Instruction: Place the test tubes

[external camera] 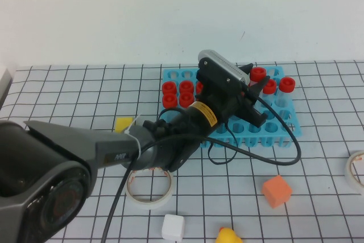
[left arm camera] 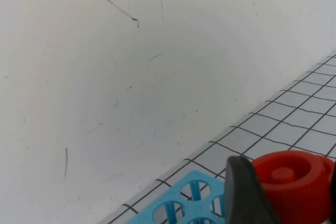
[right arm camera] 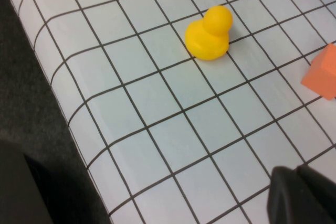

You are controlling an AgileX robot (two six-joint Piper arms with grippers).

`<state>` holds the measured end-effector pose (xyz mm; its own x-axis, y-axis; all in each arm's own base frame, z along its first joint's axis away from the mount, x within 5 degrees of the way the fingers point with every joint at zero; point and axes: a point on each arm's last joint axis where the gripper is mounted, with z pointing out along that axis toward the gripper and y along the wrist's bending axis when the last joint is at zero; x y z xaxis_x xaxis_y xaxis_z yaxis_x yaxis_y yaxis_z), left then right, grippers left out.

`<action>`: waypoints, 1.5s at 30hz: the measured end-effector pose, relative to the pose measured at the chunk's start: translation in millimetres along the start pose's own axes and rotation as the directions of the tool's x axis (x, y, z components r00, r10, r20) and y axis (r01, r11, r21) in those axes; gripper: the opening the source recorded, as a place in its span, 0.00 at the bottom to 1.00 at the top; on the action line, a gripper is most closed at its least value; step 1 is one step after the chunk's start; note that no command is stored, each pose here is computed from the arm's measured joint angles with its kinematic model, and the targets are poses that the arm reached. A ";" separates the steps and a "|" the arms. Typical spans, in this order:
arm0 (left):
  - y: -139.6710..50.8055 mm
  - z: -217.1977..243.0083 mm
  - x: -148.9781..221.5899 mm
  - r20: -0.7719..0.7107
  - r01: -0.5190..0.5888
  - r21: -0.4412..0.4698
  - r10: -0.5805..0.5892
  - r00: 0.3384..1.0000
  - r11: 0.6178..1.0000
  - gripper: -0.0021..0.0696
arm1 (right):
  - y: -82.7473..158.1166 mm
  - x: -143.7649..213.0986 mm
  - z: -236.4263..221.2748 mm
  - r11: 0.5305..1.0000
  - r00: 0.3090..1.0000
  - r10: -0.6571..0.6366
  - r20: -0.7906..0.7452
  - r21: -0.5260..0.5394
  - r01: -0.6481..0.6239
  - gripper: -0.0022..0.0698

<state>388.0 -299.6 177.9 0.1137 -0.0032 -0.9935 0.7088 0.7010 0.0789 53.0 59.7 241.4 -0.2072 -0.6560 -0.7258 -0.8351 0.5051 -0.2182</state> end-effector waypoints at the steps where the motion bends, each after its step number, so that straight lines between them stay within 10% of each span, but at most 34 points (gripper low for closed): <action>1: -0.1 0.0 0.9 -0.002 0.000 0.000 0.000 1.000 1.000 0.43 | 0.0 0.0 0.0 1.000 1.000 0.000 0.000 0.000 0.000 0.03; 45: 3.0 0.0 6.0 0.026 -0.014 -0.003 0.014 1.000 1.000 0.43 | 0.0 0.0 0.0 1.000 1.000 0.000 0.000 0.000 0.000 0.03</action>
<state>390.9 -297.5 172.1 0.1412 -0.0118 -0.9899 0.7049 0.7033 0.0922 53.0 59.7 241.4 -0.2072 -0.6560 -0.7258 -0.8351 0.5051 -0.2182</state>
